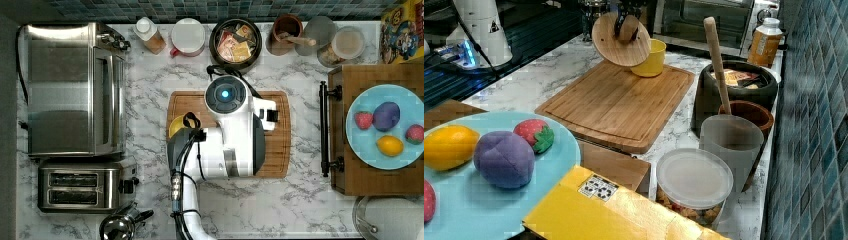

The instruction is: Place the lid on the board.

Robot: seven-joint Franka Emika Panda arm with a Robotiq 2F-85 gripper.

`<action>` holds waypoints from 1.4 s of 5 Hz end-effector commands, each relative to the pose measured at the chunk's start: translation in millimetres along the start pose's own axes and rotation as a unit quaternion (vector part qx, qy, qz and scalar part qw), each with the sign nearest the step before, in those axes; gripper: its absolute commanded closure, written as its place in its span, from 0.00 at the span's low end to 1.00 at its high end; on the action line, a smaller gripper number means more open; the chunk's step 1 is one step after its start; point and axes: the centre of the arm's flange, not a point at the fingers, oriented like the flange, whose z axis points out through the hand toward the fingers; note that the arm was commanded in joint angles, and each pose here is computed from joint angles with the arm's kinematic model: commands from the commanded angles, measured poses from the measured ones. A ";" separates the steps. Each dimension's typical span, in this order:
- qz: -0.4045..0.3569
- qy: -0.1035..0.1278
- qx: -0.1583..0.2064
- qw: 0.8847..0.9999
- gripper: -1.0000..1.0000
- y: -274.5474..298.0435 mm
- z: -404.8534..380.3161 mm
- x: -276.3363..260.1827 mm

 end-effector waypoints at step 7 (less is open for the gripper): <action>0.101 0.140 0.027 0.985 0.00 27.6 72.3 30.8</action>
